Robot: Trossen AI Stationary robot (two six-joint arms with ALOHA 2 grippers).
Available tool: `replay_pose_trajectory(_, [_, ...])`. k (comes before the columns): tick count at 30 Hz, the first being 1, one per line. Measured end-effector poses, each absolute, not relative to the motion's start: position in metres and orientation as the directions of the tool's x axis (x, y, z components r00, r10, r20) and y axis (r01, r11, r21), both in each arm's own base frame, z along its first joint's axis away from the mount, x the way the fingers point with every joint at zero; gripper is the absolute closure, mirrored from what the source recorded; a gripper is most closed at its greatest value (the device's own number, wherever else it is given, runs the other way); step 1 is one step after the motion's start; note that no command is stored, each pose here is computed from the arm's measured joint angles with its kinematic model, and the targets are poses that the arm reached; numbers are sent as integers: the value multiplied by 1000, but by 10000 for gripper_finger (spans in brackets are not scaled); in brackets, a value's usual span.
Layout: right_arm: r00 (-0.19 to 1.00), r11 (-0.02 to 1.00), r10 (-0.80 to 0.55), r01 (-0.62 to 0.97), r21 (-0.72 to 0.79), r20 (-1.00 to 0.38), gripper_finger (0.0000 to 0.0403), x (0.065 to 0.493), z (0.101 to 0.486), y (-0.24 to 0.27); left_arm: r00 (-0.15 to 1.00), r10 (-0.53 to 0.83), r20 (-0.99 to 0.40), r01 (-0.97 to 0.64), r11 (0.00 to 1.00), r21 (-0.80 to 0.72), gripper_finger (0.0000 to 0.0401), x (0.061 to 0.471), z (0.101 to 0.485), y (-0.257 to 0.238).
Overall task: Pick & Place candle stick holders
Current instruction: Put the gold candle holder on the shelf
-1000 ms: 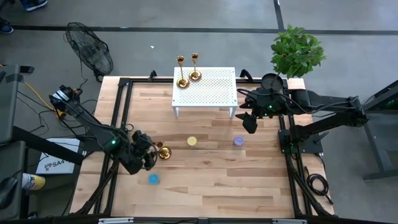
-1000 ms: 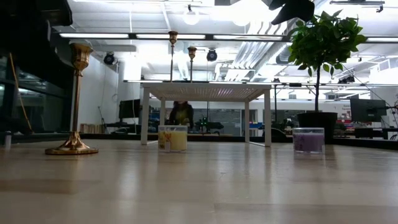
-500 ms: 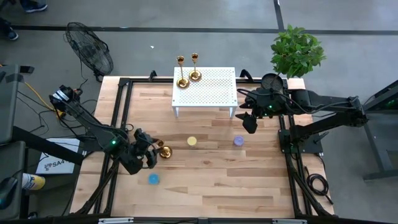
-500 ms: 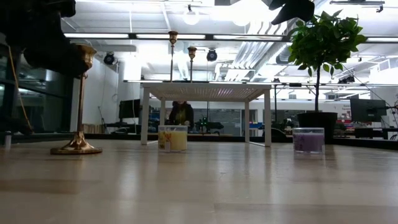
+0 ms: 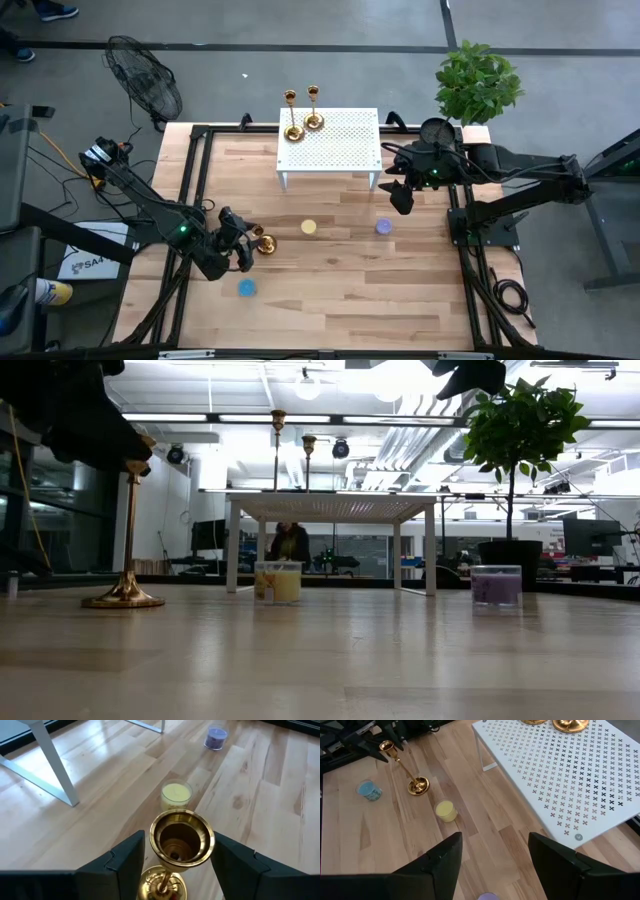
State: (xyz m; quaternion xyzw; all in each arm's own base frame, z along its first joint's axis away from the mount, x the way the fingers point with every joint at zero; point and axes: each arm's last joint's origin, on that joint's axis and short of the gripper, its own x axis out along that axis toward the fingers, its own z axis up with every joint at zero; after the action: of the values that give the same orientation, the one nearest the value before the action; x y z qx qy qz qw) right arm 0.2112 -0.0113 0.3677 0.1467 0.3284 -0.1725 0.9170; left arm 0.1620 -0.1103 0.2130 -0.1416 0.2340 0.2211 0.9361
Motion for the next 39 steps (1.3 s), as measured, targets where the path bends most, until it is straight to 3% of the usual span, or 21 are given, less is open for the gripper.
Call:
replay_pose_trajectory(5, [725, 897, -220, 414, 157, -653, 181, 211, 368, -11, 794, 361, -489, -488, 859, -158, 206, 162, 213, -110])
replay_pose_trajectory(15, [725, 895, -220, 417, 161, -653, 180, 211, 368, -11, 795, 358, -490, -486, 859, -162, 297, 162, 213, -110])
replay_pose_trajectory(21, [725, 895, -220, 417, 161, -653, 181, 211, 368, -11, 808, 360, -466, -489, 851, -190, 295, 164, 216, -111])
replay_pose_trajectory(29, [723, 892, -232, 425, 154, -651, 180, 211, 368, -12, 852, 439, -285, -501, 842, -200, 292, 173, 232, -116])
replay_pose_trajectory(39, [719, 888, -250, 438, 143, -649, 180, 211, 368, -12, 842, 505, -191, -524, 849, -64, 291, 202, 307, -98])
